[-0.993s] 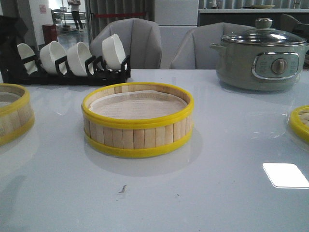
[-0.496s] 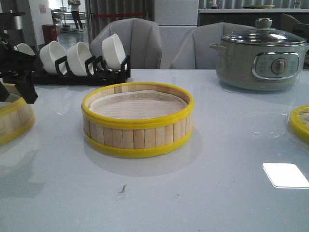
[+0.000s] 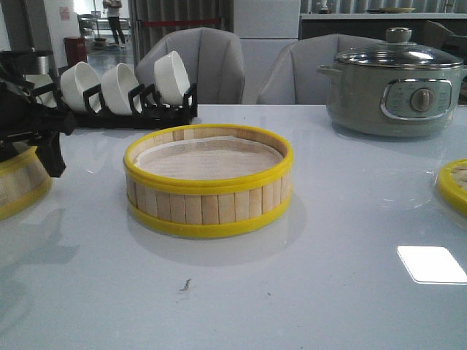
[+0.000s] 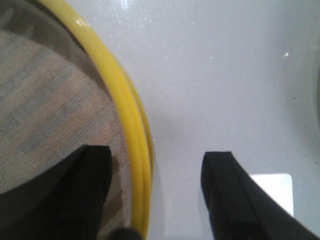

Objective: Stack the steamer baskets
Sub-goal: 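Reach the left gripper down and grasp the rim of the side steamer basket, then lift the basket with the left gripper and carry it over the centre basket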

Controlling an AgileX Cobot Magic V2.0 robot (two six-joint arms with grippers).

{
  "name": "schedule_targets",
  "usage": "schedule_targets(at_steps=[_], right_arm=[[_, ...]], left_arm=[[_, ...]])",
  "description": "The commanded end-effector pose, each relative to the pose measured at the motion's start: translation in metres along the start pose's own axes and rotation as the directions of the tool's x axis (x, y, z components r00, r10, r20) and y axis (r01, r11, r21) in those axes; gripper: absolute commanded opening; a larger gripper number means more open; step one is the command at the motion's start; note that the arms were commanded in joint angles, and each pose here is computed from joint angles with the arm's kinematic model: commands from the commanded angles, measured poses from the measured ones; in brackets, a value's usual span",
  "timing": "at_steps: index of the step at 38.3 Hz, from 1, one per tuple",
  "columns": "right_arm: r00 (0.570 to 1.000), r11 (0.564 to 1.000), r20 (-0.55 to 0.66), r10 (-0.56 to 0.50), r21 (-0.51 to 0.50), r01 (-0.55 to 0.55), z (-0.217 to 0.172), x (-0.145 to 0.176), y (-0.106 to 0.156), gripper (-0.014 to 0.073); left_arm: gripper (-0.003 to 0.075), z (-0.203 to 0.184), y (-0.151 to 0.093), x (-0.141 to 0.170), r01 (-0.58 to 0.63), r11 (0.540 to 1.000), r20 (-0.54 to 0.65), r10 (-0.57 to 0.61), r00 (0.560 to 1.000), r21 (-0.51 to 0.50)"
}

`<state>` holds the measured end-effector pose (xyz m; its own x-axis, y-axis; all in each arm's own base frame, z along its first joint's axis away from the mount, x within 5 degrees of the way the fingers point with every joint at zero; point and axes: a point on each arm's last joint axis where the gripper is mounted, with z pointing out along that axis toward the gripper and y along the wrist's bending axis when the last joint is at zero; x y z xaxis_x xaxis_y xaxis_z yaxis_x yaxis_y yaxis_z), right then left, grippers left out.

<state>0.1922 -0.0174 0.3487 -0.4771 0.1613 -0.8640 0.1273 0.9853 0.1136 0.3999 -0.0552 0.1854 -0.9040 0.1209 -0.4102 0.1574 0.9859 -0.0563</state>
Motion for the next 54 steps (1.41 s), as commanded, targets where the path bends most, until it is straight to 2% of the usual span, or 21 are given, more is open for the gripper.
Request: schedule_targets(at_steps=[1,7,11,19,24,27,32,37,46,54], right_arm=[[0.993,1.0,0.117,-0.003,-0.008,0.004,-0.006,-0.018,0.002,0.0497],[0.994,1.0,0.113,-0.003,-0.008,0.004,-0.005,-0.017,0.002,0.0497],[0.994,1.0,0.114,-0.003,-0.008,0.004,-0.005,-0.018,0.002,0.0497],[0.994,1.0,0.114,-0.003,-0.008,0.004,-0.005,-0.018,0.002,0.0497],[0.994,1.0,0.114,-0.003,-0.008,0.004,-0.005,-0.018,0.002,0.0497],[0.994,1.0,0.114,-0.003,-0.008,0.004,-0.005,-0.018,0.002,0.0497],[0.994,1.0,0.114,-0.003,-0.008,0.004,-0.005,-0.018,0.002,0.0497],[0.994,1.0,0.114,-0.003,-0.008,0.004,-0.005,-0.018,0.002,0.0497],[0.994,1.0,0.114,-0.003,-0.008,0.004,-0.005,-0.018,0.002,0.0497],[0.993,1.0,0.116,-0.003,-0.008,0.004,-0.005,-0.018,0.002,0.0497]], left_arm=[[0.0401,-0.023,-0.001,-0.016,0.009,1.0,0.105,-0.009,0.994,-0.002],[0.0251,-0.023,-0.001,-0.016,0.008,1.0,0.104,-0.008,0.995,-0.003],[0.0075,-0.023,-0.001,-0.015,0.008,1.0,0.1,-0.007,0.995,-0.003],[0.0091,-0.034,-0.004,-0.025,-0.003,1.0,0.087,0.002,0.996,0.003],[0.0091,-0.056,-0.018,-0.044,-0.037,0.999,0.106,0.034,0.994,0.021],[0.0091,-0.071,-0.033,-0.055,-0.071,0.997,0.126,0.065,0.99,0.039],[0.0091,-0.098,-0.071,-0.07,-0.156,0.985,0.185,0.14,0.973,0.077],[0.0091,-0.119,-0.12,-0.073,-0.26,0.958,0.242,0.225,0.944,0.121],[0.0091,-0.13,-0.193,-0.051,-0.409,0.892,0.269,0.353,0.896,0.193],[0.0091,-0.138,-0.238,-0.033,-0.496,0.836,0.319,0.416,0.851,0.232]])
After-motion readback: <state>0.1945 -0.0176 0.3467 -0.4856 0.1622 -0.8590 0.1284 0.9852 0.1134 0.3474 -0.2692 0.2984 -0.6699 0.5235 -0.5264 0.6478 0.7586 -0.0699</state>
